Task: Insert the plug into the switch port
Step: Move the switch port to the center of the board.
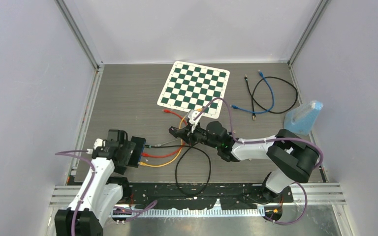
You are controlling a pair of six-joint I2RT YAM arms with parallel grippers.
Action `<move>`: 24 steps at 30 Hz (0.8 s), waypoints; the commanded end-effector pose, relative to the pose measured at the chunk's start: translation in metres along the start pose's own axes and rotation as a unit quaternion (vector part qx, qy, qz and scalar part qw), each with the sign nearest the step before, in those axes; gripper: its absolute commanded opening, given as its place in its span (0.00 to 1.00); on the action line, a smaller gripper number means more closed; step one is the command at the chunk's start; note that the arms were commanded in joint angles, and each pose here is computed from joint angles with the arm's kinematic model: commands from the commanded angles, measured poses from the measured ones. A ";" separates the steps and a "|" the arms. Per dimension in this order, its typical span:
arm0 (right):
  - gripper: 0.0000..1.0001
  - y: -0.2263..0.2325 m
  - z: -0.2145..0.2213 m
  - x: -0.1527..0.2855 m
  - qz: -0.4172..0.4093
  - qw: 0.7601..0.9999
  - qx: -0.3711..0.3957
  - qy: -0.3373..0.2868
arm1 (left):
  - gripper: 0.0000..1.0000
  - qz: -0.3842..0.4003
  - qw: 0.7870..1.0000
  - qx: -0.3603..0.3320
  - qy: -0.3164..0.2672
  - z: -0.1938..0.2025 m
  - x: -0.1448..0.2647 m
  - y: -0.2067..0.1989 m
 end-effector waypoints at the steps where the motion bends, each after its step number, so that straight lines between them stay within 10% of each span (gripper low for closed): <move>1: 0.05 0.003 -0.028 0.006 -0.005 0.999 0.016 -0.051 | 0.96 0.042 0.996 0.017 -0.070 -0.018 -0.004 -0.020; 14: 0.05 0.001 -0.064 0.049 0.056 0.995 0.049 -0.069 | 0.89 0.146 0.977 -0.062 -0.141 -0.046 -0.026 -0.083; 24: 0.05 0.003 -0.085 0.073 0.078 0.992 0.056 -0.087 | 0.92 0.079 0.960 -0.233 -0.135 -0.083 -0.006 -0.130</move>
Point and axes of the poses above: each gripper's point midway between its finger pads, its own x axis back along the fingers, its own y axis along the line the jaws close on, z = x × y, the point moved 9 cm from there along x, back along the fingers, and after that the axes turned 3 degrees about -x, right-handed, at the moved point
